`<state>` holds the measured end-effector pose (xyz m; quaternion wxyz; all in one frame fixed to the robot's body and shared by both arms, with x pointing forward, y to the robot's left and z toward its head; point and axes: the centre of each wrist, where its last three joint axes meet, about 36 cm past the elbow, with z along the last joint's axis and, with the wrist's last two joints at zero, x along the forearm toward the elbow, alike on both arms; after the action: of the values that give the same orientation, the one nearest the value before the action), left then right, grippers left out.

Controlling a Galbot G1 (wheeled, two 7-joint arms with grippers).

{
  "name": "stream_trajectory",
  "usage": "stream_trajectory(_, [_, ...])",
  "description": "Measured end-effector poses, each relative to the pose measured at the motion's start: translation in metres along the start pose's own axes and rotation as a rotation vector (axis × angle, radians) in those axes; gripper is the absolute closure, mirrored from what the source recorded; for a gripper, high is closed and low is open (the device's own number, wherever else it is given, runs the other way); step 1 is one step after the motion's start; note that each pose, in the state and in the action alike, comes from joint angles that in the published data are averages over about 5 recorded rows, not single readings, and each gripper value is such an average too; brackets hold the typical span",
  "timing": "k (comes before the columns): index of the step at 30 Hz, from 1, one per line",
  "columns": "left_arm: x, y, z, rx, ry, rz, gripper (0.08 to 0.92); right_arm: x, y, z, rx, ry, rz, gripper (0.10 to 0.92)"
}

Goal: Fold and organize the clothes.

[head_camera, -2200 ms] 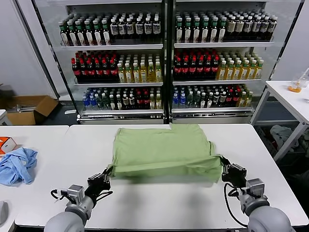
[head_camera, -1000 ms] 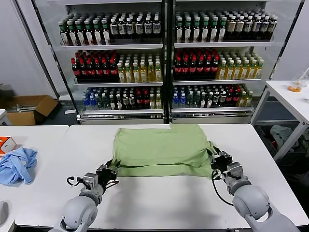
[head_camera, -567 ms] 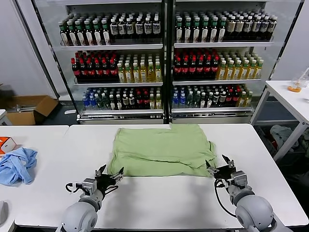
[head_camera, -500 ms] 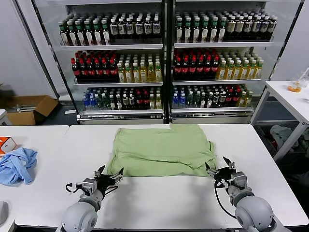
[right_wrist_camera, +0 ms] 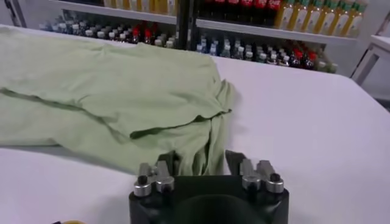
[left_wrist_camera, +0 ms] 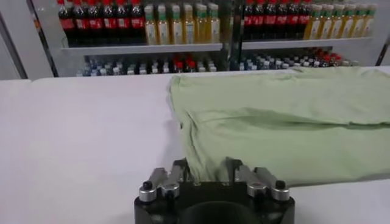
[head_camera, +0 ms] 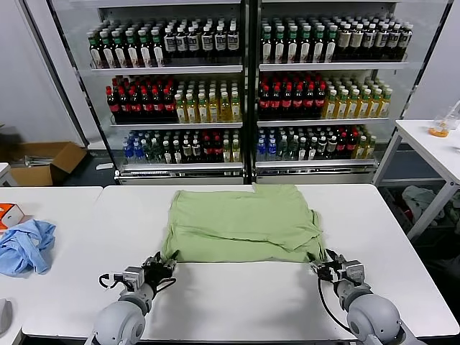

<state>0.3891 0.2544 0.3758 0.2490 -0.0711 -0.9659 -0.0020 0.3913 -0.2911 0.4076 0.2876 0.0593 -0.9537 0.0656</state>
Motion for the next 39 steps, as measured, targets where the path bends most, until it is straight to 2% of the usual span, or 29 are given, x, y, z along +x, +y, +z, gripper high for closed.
stream_trajectory(5, [0.002, 0.004, 0.001, 0.015, 0.006, 0.012, 0.866, 0.002, -0.001, 0.002, -0.004, 0.006, -0.004, 0.757])
stream_trajectory(9, [0.006, 0.007, 0.002, 0.033, 0.014, 0.028, 0.887, 0.007, 0.000, 0.003, -0.001, 0.008, -0.008, 0.861])
stream_trajectory(11, [0.009, 0.008, 0.002, 0.043, 0.018, 0.034, 0.888, 0.011, 0.001, 0.004, 0.002, 0.008, -0.011, 0.887])
stream_trajectory(21, [0.039, 0.005, 0.009, 0.064, 0.030, 0.043, 0.897, 0.048, 0.008, 0.009, 0.041, 0.004, -0.027, 0.892])
stream_trajectory(32, [0.102, -0.008, 0.014, 0.058, 0.041, 0.043, 0.905, 0.108, 0.023, 0.025, 0.079, 0.017, -0.038, 0.892])
stream_trajectory(39, [0.142, -0.019, 0.018, 0.046, 0.070, 0.034, 0.905, 0.142, 0.029, 0.033, 0.117, 0.048, -0.034, 0.892])
